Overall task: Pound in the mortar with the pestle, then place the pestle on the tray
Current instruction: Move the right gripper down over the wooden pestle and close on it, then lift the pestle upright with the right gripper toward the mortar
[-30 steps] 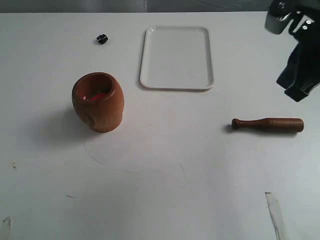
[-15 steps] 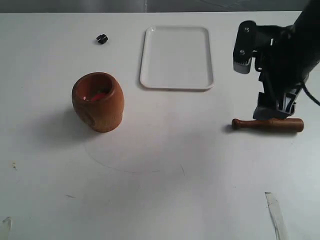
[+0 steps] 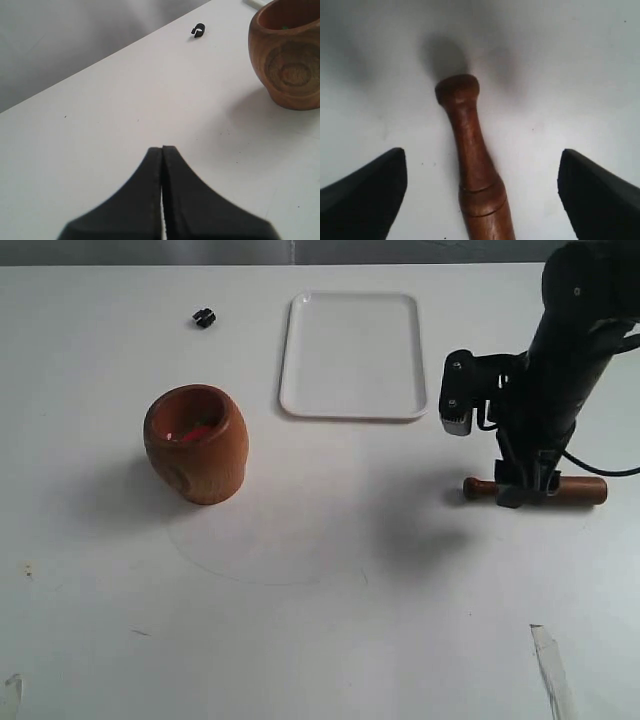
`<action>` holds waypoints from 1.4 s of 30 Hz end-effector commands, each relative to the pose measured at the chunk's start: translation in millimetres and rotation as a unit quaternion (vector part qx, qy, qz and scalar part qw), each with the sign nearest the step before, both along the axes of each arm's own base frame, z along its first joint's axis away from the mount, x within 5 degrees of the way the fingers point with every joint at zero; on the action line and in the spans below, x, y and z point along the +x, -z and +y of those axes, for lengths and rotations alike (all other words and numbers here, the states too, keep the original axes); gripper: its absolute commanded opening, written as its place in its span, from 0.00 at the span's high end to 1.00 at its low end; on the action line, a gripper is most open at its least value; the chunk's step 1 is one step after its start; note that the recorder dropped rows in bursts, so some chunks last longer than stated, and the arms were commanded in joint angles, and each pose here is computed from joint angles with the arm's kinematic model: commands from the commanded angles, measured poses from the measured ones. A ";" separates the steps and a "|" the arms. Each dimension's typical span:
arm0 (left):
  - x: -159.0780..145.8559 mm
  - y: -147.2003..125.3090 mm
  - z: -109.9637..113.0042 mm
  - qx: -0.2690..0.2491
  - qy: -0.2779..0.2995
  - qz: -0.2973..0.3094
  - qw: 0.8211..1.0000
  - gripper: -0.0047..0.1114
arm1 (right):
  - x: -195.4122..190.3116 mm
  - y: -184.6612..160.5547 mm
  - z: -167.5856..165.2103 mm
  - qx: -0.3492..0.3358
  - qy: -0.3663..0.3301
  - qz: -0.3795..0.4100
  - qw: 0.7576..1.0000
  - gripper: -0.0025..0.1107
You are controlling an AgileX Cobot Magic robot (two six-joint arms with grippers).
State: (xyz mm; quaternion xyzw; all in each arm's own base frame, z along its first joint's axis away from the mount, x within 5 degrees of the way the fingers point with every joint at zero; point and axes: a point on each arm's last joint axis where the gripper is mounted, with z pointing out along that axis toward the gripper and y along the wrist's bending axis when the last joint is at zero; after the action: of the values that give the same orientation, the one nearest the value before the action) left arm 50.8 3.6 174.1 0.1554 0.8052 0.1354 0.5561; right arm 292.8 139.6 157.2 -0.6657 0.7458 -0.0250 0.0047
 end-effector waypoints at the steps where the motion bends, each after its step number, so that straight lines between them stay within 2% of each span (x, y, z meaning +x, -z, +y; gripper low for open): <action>1: 0.1 -0.1 -0.7 -0.007 0.003 -0.002 1.000 0.96 | 1.3 10.7 0.9 -0.003 -0.007 0.003 1.000 0.31; 7: 0.1 -0.1 -0.7 -0.007 0.003 -0.002 1.000 0.96 | 3.4 23.2 2.0 -0.007 -0.007 0.012 1.000 0.31; 13: 0.1 -0.1 -0.7 -0.007 0.003 -0.002 1.000 0.96 | 5.1 32.5 1.5 -0.017 -0.014 0.016 1.000 0.39; 16: 0.1 -0.1 -0.7 -0.007 0.003 -0.002 1.000 0.96 | 5.7 33.7 1.0 -0.021 -0.017 0.015 1.000 0.51; 23: 0.1 -0.1 -0.7 -0.007 0.003 -0.002 1.000 0.96 | 7.3 33.1 -1.3 -0.035 -0.029 0.009 0.999 0.89; 25: 0.1 -0.1 -0.7 -0.007 0.003 -0.002 1.000 0.96 | 9.1 31.3 -0.6 -0.034 -0.019 0.005 0.999 0.98; 28: 0.1 -0.1 -0.7 -0.007 0.003 -0.002 1.000 0.96 | 16.0 26.1 5.3 -0.010 0.021 -0.014 1.000 0.98; 35: 0.1 -0.1 -0.7 -0.007 0.003 -0.002 1.000 0.96 | 26.9 13.1 25.4 0.120 0.079 -0.070 0.987 0.98; 42: 0.1 -0.1 -0.7 -0.007 0.003 -0.002 1.000 0.96 | 30.6 7.7 30.5 0.156 0.096 -0.091 0.979 0.98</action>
State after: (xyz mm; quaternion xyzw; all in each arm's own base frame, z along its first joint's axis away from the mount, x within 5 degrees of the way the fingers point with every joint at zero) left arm 50.8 3.6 174.1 0.1554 0.8052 0.1354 0.5561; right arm 319.9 168.3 141.8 -0.5906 0.7933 0.0260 0.1453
